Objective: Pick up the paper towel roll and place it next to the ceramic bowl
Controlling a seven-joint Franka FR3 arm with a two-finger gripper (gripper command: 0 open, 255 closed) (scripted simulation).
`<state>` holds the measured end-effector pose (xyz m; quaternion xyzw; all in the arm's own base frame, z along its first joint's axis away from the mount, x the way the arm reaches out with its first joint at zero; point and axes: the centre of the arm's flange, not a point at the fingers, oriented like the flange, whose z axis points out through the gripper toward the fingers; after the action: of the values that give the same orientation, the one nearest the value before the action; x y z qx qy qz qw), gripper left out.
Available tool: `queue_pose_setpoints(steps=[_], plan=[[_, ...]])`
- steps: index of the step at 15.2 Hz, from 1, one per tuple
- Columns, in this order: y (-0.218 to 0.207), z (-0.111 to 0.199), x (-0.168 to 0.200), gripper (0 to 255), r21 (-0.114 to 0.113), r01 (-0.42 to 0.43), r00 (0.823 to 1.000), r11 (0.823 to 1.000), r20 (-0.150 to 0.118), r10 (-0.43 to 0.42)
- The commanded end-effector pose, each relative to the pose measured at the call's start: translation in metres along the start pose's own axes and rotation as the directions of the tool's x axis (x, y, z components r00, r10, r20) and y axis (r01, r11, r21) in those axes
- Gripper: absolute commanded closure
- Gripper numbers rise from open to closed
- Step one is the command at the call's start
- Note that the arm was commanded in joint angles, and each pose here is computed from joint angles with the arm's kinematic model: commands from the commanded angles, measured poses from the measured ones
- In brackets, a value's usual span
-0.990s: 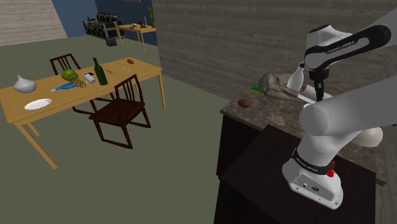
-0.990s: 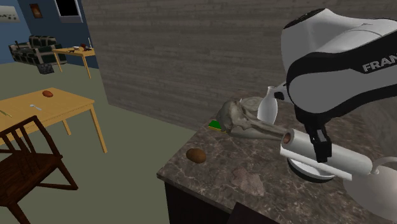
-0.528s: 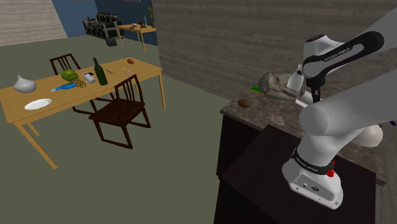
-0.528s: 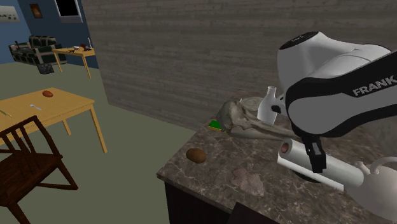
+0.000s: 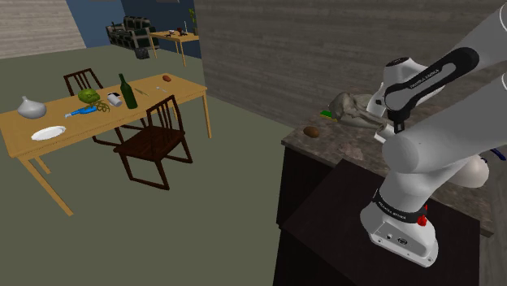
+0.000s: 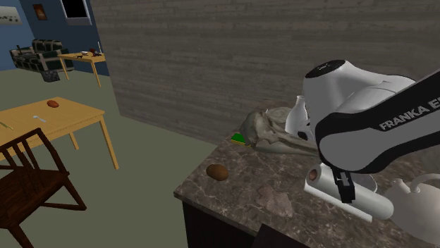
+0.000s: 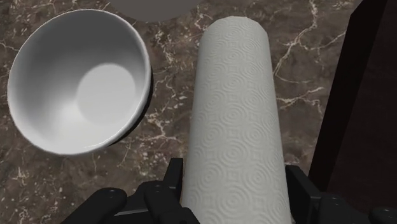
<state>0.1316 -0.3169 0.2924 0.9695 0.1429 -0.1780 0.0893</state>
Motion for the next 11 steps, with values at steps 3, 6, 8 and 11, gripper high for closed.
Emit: queue_pose_setpoints(steps=[3, 6, 8, 11], plan=[[-0.003, 0.020, 0.008, 255, 0.000, 0.000, 1.000, 1.000, -0.001, 0.000], [-0.005, 0.035, 0.014, 255, 0.000, 0.000, 1.000, 1.000, -0.001, 0.000], [-0.007, 0.045, 0.018, 255, 0.000, 0.000, 1.000, 1.000, -0.001, 0.000], [-0.009, 0.059, 0.024, 255, 0.000, 0.000, 1.000, 1.000, -0.001, 0.000]])
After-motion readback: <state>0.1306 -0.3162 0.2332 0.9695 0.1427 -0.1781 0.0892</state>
